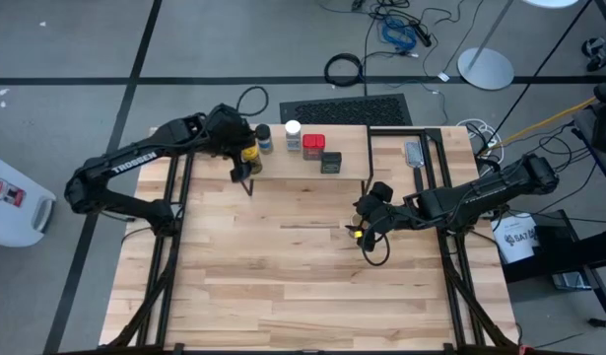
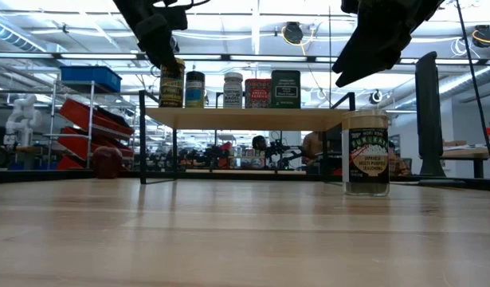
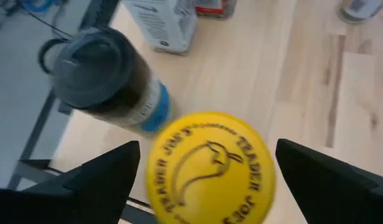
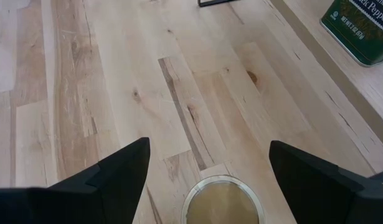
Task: Shelf spices
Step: Remove the yellow seasoning bottle from the shelf
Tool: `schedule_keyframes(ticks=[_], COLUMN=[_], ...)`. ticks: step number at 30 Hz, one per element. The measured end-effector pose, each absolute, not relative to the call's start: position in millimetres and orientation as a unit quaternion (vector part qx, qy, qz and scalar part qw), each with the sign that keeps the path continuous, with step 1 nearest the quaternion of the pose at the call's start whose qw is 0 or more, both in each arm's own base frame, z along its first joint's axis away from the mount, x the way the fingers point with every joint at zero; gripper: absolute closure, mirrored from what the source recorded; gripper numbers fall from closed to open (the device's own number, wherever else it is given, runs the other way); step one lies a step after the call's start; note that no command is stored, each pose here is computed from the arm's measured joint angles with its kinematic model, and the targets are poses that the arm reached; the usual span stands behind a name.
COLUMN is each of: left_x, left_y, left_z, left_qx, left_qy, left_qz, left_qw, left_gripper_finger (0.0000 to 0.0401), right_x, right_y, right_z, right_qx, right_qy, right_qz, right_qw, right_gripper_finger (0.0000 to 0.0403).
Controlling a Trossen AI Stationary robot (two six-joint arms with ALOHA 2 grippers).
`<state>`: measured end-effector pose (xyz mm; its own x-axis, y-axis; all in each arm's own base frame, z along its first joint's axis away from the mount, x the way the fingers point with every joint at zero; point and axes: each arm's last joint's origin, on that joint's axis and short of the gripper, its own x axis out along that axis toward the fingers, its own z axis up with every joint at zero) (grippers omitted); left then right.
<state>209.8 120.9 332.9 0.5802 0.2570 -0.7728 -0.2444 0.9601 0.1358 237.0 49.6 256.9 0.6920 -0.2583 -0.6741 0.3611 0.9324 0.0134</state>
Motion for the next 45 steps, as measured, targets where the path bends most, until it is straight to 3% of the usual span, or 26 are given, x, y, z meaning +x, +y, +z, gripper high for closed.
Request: schedule_keyframes(ticks=[21, 32, 45], left_x=[200.8, 193.9, 205.7], left_y=[114.1, 106.8, 78.0], left_z=[338.1, 346.9, 353.4], left_qx=[0.0, -0.023, -0.034], left_qy=[0.434, 0.403, 0.372], left_qz=[0.127, 0.106, 0.049], left_qw=[0.892, 0.909, 0.926], left_gripper_finger=[0.0165, 0.0168, 0.0168], right_x=[237.0, 241.3, 260.0], right_y=[49.6, 50.7, 55.6], right_z=[256.9, 261.1, 285.0], right_qx=[0.071, 0.075, 0.053], right_qy=[0.354, 0.328, 0.195], right_qz=[-0.169, -0.161, -0.117], right_qw=[0.917, 0.928, 0.972], right_gripper_finger=[0.0085, 0.0085, 0.0085])
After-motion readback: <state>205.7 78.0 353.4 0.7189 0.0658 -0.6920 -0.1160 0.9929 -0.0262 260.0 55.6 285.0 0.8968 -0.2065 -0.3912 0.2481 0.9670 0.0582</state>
